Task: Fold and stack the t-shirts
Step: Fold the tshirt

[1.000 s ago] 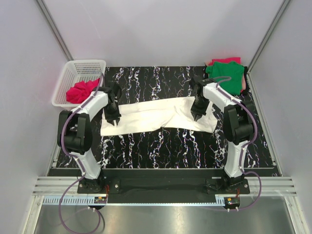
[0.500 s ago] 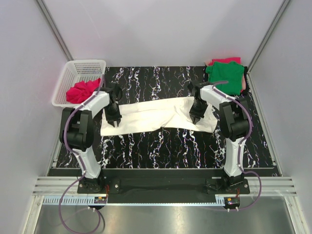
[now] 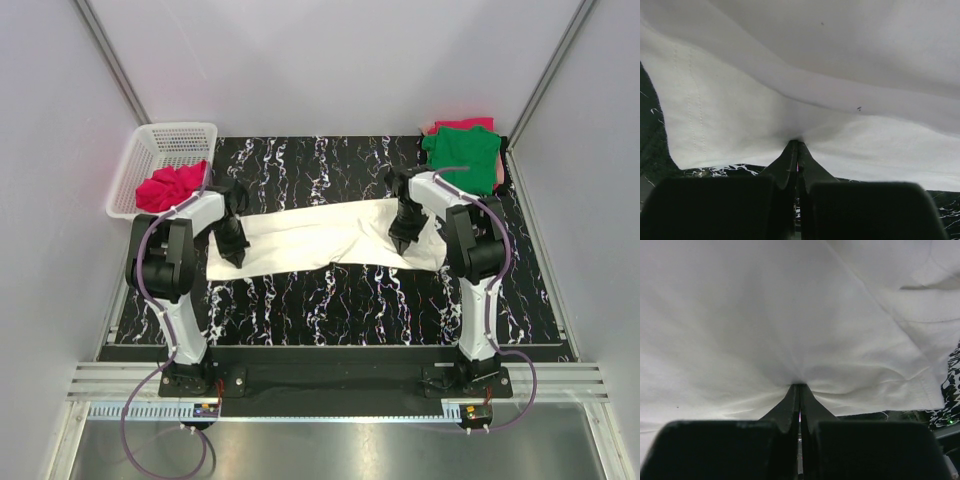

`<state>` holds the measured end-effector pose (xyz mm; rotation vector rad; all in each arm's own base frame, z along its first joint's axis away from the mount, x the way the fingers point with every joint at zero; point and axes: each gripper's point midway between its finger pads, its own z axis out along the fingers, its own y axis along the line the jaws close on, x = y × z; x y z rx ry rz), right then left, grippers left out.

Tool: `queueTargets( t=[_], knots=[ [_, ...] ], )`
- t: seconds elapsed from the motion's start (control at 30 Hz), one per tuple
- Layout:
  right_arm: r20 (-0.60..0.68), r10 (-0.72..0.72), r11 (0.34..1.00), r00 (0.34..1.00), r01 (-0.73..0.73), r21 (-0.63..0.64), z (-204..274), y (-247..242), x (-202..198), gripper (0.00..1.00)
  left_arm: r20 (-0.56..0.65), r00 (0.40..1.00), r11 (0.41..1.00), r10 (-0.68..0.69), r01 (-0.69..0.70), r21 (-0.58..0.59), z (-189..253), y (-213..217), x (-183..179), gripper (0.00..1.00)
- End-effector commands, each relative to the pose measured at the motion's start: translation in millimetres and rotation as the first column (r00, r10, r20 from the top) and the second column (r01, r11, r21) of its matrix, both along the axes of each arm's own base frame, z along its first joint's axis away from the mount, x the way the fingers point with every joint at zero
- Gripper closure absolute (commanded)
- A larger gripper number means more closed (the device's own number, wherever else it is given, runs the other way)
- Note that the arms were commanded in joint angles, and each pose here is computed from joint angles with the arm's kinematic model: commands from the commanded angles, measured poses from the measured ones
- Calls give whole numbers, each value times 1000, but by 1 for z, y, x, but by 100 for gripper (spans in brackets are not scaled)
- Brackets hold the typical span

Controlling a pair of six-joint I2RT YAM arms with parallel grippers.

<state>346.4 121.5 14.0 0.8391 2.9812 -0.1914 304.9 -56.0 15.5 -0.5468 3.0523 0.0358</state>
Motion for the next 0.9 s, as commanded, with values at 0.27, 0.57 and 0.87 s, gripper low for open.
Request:
queueTargets(
  t=[0.27,0.57,0.87],
  knots=[
    [-45,-80,991,996,75,-107,8,-50,4,100,5,999,997,50,-50,66,4,20,-7,100],
    [-45,-107,987,993,101,-125,18,-72,6,100,-12,999,995,42,-41,91,10,31,-26,100],
    [-65,-95,986,993,85,-141,12,-78,5,100,-21,999,994,44,-42,98,13,37,-39,100]
  ],
)
